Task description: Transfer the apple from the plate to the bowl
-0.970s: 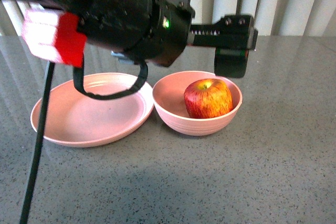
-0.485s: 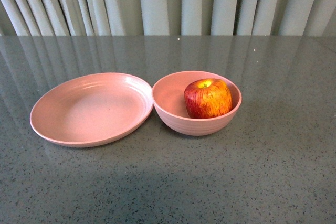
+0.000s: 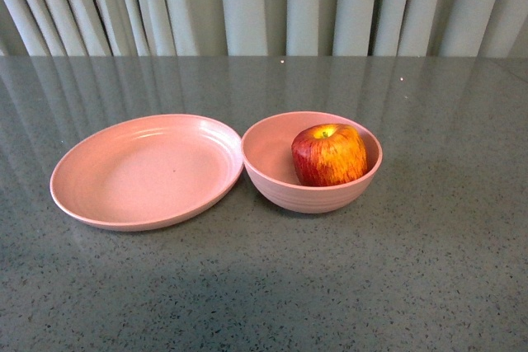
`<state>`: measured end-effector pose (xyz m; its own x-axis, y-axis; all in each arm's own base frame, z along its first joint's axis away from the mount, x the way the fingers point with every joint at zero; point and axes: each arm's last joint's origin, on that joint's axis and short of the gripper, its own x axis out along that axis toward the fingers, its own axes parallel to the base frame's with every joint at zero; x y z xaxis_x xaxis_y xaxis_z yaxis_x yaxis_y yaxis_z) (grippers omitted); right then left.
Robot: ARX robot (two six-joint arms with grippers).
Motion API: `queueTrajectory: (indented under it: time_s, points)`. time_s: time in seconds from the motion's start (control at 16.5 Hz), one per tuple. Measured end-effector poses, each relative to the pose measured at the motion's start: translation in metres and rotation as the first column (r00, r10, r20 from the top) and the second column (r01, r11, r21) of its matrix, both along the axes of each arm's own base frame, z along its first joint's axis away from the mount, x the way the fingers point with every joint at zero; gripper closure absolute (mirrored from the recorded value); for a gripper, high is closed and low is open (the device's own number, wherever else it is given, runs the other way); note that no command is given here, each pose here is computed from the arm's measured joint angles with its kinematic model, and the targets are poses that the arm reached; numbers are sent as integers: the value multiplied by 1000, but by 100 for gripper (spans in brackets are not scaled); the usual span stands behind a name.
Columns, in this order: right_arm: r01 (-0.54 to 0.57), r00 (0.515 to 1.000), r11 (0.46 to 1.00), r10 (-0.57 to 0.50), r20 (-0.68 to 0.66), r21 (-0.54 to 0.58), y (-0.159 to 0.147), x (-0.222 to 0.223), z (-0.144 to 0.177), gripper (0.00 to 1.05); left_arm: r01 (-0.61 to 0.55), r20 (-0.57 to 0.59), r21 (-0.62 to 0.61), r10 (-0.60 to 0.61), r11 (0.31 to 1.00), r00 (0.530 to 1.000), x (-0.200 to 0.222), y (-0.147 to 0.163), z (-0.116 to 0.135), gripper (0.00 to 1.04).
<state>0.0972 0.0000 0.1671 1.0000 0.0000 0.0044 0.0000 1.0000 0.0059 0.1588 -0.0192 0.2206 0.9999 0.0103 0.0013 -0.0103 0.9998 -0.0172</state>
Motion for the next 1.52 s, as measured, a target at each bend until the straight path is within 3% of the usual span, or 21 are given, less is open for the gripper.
queueTrajectory:
  time_s: [0.73, 1.52]
  points:
    - [0, 1000, 1000, 0, 0, 0, 0, 0, 0, 7, 12, -6, 2, -12, 1000, 1000, -34, 19, -40, 104]
    - [0, 1000, 1000, 0, 0, 0, 0, 0, 0, 7, 12, 12, 3, -12, 1000, 1000, -49, 19, -50, 104]
